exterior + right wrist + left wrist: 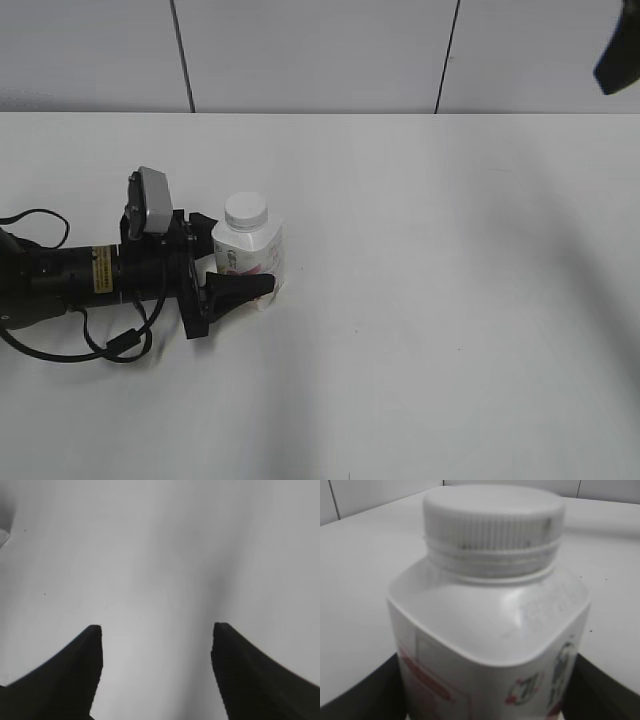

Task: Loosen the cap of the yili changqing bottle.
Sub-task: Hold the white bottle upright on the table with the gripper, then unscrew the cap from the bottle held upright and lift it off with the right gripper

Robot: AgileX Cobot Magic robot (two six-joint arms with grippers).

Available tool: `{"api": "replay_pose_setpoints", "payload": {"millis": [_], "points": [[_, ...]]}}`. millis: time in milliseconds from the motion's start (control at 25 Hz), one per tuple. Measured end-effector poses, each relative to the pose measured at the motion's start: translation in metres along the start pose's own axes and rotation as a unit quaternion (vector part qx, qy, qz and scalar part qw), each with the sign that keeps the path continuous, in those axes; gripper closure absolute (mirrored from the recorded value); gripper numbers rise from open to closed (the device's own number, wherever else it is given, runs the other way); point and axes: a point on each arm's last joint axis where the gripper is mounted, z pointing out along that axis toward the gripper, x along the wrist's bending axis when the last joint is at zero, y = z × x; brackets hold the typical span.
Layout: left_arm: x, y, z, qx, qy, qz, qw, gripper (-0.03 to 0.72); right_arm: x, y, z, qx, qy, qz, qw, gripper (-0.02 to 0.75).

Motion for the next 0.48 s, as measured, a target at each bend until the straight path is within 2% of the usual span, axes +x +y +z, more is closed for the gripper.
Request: {"api": "replay_pose_setpoints", "payload": {"millis": [200,480], "points": [[0.000,0.000,0.000,0.000,-0.001,0.000,1.000,0.186,0.026,0.029,0.027,0.014,0.022,-0.023,0.999,0.204],[0.000,0.000,0.000,0.000,-0.001,0.000,1.000,0.186,0.086,0.058,0.061,0.032,0.069,-0.016,0.997,0.204]]}}
